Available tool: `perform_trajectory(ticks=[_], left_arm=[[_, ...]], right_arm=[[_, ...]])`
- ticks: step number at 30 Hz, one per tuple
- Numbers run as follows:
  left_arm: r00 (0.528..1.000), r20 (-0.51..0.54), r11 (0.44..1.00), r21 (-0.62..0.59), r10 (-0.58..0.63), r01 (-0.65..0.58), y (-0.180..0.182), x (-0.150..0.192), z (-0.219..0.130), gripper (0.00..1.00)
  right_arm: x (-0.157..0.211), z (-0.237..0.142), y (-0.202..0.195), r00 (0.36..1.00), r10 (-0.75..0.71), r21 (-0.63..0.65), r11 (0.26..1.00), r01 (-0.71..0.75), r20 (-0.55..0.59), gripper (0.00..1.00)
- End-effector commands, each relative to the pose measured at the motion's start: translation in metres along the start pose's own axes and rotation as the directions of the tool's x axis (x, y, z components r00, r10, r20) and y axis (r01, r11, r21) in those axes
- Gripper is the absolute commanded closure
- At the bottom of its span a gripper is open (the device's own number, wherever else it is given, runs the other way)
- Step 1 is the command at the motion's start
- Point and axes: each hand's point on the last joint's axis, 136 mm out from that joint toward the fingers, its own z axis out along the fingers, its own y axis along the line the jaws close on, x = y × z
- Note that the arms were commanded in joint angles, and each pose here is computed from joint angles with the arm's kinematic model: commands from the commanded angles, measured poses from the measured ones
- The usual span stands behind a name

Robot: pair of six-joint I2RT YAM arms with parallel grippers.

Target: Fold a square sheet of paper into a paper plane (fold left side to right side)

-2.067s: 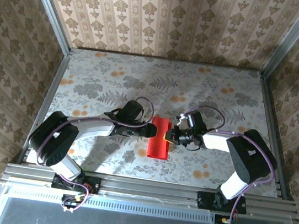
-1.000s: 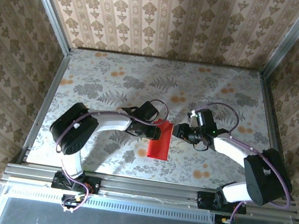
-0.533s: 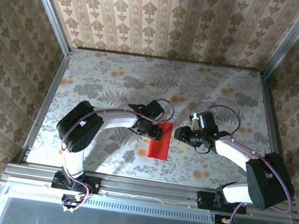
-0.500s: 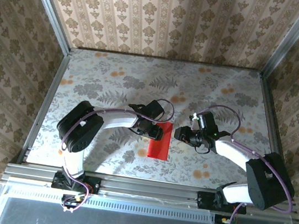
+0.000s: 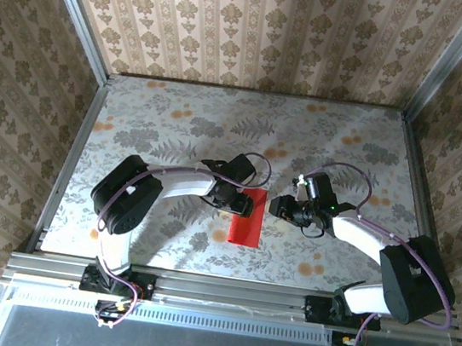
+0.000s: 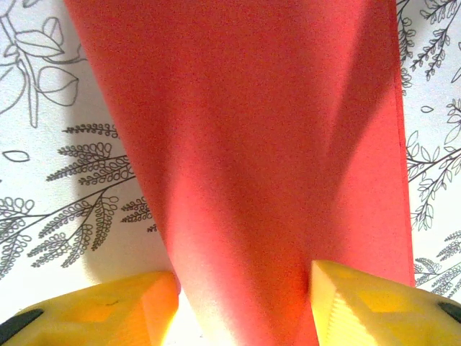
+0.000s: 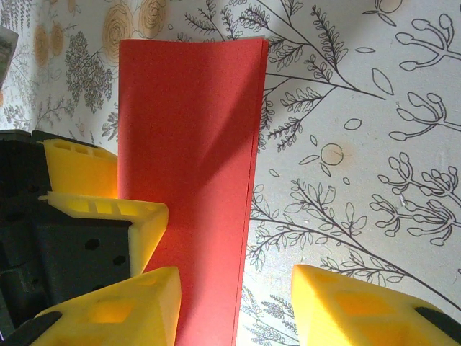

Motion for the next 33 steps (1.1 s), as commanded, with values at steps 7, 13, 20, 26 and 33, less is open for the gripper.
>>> perform_trajectory(ticks=[7,13,20,26,33], left_arm=[[0.995,-0.098,0.999,-0.033,-0.021,0.018,0.012,0.026,0.045,0.45],[0.995,-0.102,0.999,-0.033,-0.012,0.008,0.013,0.027,0.045,0.44],[0.994,-0.109,1.000,-0.029,0.003,-0.007,0.011,0.028,0.045,0.43],[0.994,-0.113,0.999,-0.031,0.010,-0.014,0.011,0.028,0.045,0.43],[0.993,-0.119,0.999,-0.036,0.008,-0.012,0.012,0.029,0.045,0.43]], right_arm=[[0.010,0.010,-0.010,0.999,0.021,0.010,1.000,-0.020,-0.041,0.54],[0.011,0.014,-0.011,0.998,0.027,0.008,1.000,-0.026,-0.054,0.54],[0.010,0.019,-0.009,0.997,0.035,-0.010,0.999,-0.036,-0.065,0.55],[0.009,0.020,-0.005,0.997,0.034,-0.028,0.999,-0.036,-0.068,0.57],[0.009,0.024,0.002,0.996,0.033,-0.053,0.998,-0.038,-0.079,0.62]])
